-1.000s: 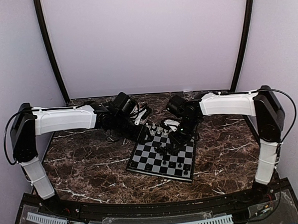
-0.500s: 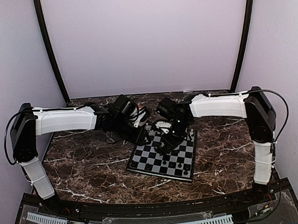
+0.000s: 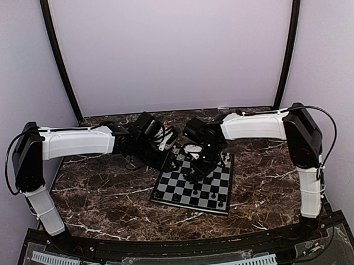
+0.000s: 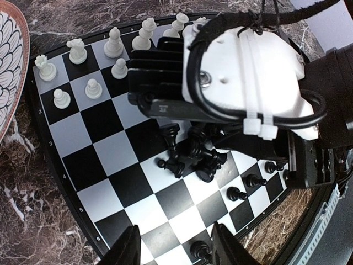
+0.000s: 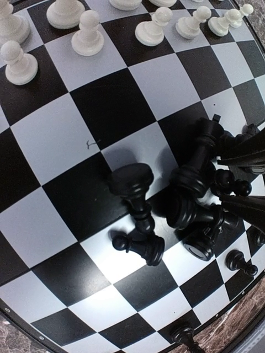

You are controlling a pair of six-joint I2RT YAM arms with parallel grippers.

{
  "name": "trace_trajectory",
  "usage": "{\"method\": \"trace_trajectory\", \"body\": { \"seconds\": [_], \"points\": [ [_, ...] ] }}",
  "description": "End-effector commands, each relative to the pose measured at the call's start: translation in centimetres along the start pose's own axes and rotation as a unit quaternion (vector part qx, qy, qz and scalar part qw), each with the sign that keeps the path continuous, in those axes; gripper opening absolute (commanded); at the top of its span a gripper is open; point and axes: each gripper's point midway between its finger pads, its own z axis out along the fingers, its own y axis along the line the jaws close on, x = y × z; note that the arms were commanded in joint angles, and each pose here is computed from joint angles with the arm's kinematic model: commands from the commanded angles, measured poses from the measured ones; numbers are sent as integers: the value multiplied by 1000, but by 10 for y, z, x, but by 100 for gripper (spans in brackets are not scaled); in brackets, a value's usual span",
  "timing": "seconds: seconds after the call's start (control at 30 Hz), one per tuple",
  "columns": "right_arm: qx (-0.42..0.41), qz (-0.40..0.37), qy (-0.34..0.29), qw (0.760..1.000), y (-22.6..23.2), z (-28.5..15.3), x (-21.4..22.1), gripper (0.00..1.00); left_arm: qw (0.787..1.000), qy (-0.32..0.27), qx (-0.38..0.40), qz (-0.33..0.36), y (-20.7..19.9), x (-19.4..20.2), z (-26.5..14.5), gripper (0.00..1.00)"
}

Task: Set up the chess pieces on the board
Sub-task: Pick up the pawn from the chessboard.

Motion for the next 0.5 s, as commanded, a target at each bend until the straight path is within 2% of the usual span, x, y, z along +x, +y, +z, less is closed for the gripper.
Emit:
{"method": "trace_trajectory", "body": {
  "seconds": [0.0, 0.13, 0.27, 0.37, 0.47],
  "points": [
    [4, -3, -6, 1000, 3, 1, -9, 14, 1000, -8, 0, 2, -3, -2, -15, 46],
    [4, -2, -5, 1000, 4, -8, -6, 1, 1000, -5, 0, 3, -2, -1, -14, 46],
    [17, -3, -7, 1000, 8, -33, -3, 0, 1000, -4, -4, 3, -1, 0, -14, 46],
    [11, -5, -32, 999, 25, -59, -10, 0, 1000, -6, -9, 2, 1, 0, -16, 46],
    [13, -13, -28, 999, 33, -66, -6, 0, 1000, -8, -14, 1, 2, 1, -18, 46]
  ]
}}
